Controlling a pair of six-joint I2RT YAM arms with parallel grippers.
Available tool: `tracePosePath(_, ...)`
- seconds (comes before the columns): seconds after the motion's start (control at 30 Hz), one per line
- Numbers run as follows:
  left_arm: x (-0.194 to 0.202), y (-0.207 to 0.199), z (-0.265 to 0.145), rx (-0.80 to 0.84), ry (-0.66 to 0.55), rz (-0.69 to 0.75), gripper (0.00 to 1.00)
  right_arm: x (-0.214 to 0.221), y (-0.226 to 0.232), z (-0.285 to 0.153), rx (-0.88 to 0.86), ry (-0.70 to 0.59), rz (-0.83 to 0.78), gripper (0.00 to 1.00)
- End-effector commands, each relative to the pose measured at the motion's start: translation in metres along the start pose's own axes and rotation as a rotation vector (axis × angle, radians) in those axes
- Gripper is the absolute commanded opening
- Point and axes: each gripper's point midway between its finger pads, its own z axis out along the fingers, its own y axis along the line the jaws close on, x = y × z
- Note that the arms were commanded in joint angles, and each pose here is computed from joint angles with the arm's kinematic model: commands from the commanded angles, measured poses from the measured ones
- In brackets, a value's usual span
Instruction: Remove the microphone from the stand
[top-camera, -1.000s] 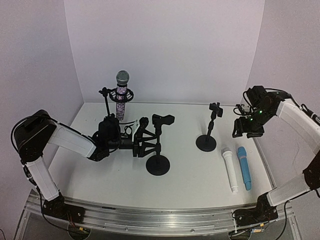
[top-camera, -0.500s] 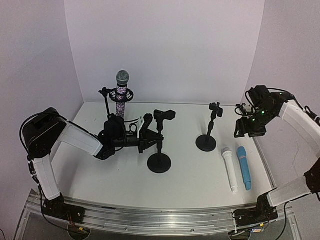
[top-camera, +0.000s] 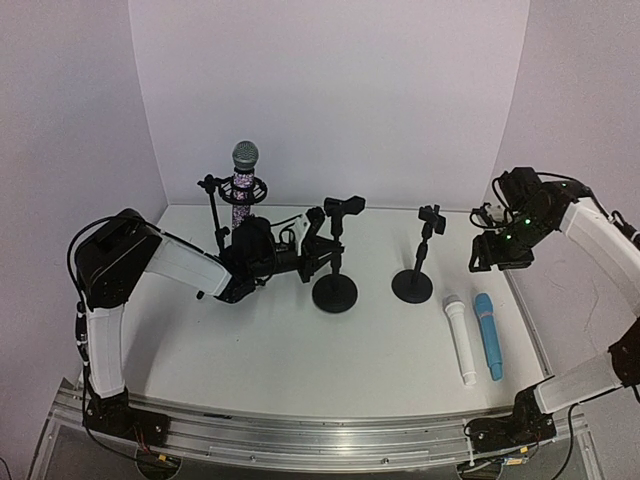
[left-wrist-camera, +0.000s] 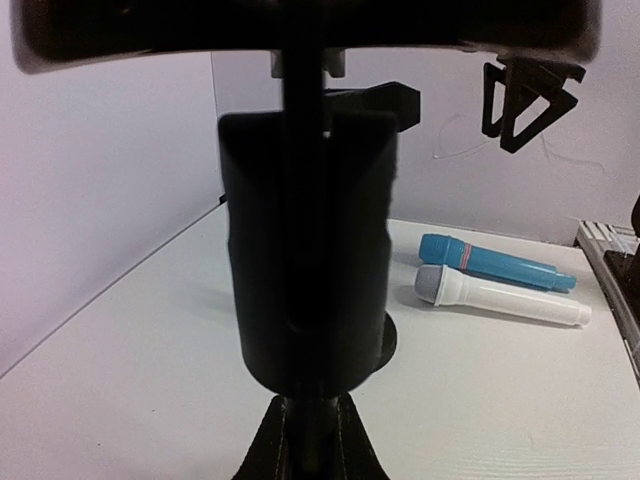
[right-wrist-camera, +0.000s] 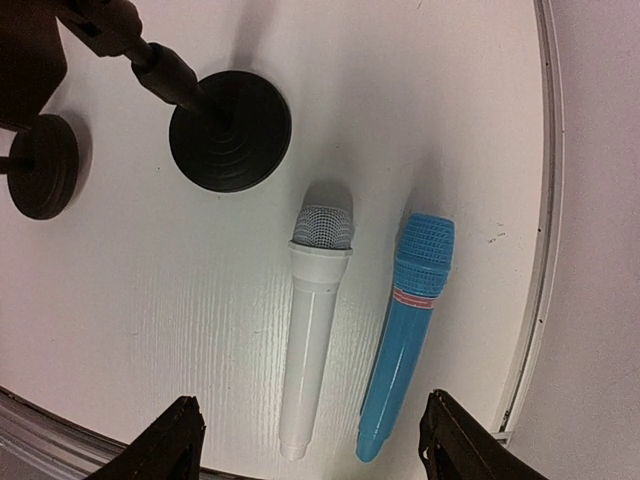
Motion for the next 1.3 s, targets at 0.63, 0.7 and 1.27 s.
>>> tracePosePath(0.63, -0.013, 0.039, 0.008, 0.033, -0.027, 0.076, 0.00, 0.007, 0.000, -0.002, -0.001, 0.002, -0.027, 0.72)
tracePosePath(0.7, -0.010, 0.036, 0.007, 0.042, -0.014, 0.062, 0.06, 0.007, 0.000, -0.002, -0.002, 0.000, -0.026, 0.72)
tracePosePath(1.27, -0.011, 0.013, -0.018, 0.097, 0.025, 0.016, 0.74, 0.006, 0.009, -0.011, -0.055, -0.024, -0.009, 0.71)
